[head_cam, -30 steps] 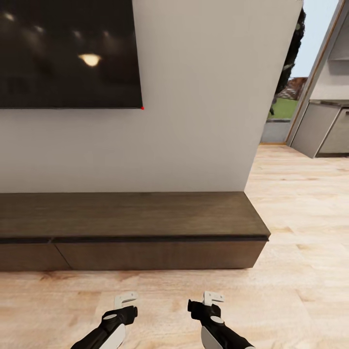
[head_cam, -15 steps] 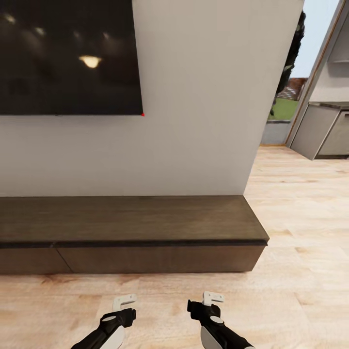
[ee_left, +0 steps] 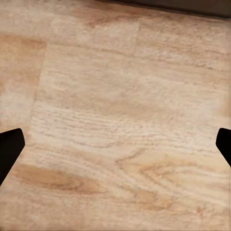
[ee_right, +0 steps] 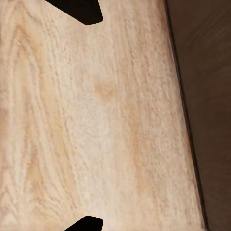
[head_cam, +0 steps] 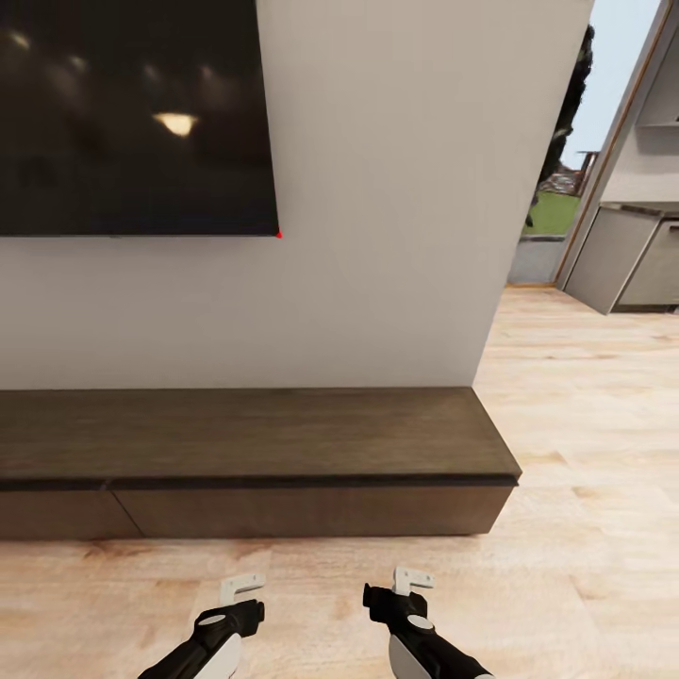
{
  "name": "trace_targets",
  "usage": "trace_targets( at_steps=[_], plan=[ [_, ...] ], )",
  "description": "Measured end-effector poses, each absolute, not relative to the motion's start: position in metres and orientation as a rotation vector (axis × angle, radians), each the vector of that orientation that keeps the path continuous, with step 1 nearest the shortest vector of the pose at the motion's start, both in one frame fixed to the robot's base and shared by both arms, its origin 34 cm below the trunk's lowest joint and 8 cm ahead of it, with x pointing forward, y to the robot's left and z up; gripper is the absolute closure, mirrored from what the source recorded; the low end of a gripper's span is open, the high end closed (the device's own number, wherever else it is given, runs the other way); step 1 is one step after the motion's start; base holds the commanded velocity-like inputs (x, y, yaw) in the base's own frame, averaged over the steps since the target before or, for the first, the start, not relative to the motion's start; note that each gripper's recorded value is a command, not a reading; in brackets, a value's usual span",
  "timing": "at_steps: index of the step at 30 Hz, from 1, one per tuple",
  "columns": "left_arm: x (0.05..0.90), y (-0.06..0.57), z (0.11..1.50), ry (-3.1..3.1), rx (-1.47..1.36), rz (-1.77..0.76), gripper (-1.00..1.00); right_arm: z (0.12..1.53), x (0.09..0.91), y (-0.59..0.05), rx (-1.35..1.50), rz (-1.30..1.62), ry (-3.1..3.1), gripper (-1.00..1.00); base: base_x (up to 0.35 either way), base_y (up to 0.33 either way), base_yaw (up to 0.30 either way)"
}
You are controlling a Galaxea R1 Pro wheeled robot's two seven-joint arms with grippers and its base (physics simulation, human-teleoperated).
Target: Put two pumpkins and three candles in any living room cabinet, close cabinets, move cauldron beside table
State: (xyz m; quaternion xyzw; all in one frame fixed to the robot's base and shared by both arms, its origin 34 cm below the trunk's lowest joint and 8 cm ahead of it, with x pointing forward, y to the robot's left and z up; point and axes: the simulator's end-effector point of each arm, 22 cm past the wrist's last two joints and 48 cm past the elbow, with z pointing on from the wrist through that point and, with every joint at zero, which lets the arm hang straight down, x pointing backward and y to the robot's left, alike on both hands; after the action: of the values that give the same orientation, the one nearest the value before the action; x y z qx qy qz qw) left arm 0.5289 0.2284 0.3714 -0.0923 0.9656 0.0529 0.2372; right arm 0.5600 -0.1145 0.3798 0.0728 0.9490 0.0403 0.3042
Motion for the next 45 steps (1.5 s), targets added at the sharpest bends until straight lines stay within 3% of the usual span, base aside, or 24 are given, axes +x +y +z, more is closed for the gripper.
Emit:
trace_targets(
  at_steps=[45],
  plan=[
    [0.542,0.228,0.461,2.649,-0.256,0.144,-1.0,0.47,0.573,-0.115,0.193,0.106,2.515,-1.0,0.0,0.0,0.017]
  ],
)
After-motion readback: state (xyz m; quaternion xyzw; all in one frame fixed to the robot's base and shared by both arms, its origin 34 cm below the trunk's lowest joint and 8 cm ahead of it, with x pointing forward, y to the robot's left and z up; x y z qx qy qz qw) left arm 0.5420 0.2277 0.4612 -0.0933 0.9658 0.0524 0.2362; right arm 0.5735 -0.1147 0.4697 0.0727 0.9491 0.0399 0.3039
